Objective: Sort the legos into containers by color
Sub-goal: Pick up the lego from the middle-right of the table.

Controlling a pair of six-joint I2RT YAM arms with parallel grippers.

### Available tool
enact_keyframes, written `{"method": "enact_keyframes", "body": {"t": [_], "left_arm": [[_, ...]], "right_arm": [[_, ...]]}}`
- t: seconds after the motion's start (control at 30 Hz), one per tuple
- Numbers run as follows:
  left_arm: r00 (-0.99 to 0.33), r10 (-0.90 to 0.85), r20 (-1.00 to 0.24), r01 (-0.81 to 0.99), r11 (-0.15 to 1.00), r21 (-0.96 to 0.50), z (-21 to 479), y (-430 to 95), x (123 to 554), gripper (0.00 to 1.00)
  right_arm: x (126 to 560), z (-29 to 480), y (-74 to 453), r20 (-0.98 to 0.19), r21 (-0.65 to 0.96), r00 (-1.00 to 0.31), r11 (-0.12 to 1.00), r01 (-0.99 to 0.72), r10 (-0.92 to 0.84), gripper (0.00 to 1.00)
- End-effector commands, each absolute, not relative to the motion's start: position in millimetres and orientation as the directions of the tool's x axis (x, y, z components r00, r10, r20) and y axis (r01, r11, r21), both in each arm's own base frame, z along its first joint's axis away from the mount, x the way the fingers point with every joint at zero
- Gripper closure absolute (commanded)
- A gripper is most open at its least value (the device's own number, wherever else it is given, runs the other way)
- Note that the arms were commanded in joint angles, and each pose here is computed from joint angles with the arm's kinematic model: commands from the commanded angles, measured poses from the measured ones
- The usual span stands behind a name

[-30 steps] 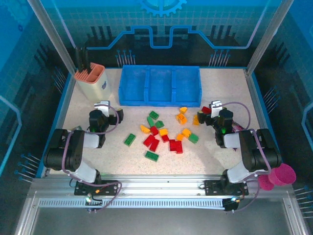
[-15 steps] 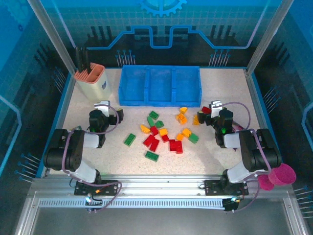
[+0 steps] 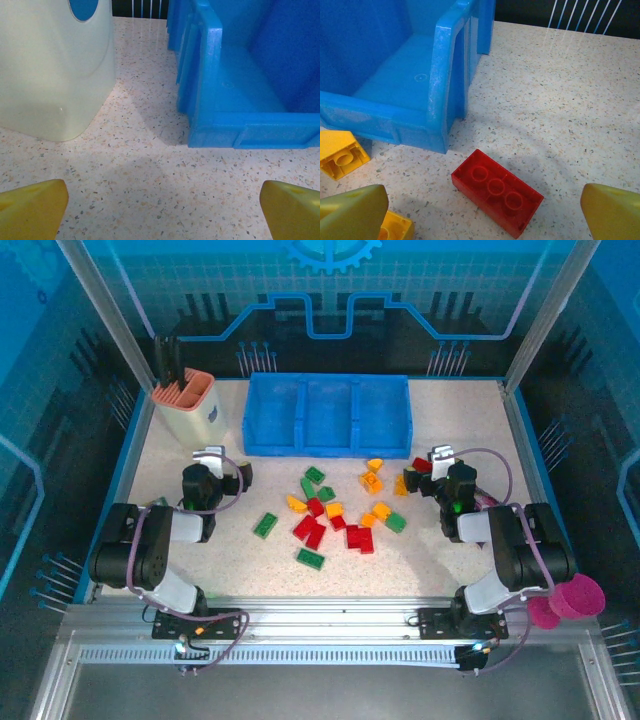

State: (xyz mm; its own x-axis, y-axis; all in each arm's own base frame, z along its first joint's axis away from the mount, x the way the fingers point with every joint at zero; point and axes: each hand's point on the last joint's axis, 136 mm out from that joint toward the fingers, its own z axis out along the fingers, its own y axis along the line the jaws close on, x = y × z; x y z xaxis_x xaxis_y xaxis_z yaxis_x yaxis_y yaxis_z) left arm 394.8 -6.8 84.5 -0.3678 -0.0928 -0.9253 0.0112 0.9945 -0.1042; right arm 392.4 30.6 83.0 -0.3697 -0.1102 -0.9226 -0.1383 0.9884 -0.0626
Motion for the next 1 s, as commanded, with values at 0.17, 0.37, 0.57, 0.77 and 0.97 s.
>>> {"method": "enact_keyframes", "body": {"t": [0.17,0.37,0.57,0.77,0.97], "left_arm": [[-0.335,-0.102,-0.937,0.023,0.993,-0.116,95,-6,399,0.01],[-0.363,-0.218,-0.906,-0.237,0.962,-0.137,158,28,390,0.01],[-0.375,-0.248,-0.893,-0.165,0.966,-0.199,251,-7,384,0.01],[-0.438,-0.208,-0.875,-0.122,0.978,-0.171,294,-17,378,0.01],[-0.454,-0.159,-0.877,-0.068,0.987,-0.143,318,-23,376,0.01]], "right_arm": [[401,102,27,-0.939,-0.049,-0.334,0.993,-0.108,-0.083,0.00],[399,156,24,-0.888,-0.013,-0.459,0.998,-0.062,-0.040,0.00],[398,181,19,-0.791,0.078,-0.605,0.996,0.042,0.087,0.00],[395,171,31,-0.658,0.129,-0.745,0.991,0.031,0.109,0.00],[397,144,59,-0.535,0.160,-0.841,0.969,-0.190,-0.077,0.12]]}}
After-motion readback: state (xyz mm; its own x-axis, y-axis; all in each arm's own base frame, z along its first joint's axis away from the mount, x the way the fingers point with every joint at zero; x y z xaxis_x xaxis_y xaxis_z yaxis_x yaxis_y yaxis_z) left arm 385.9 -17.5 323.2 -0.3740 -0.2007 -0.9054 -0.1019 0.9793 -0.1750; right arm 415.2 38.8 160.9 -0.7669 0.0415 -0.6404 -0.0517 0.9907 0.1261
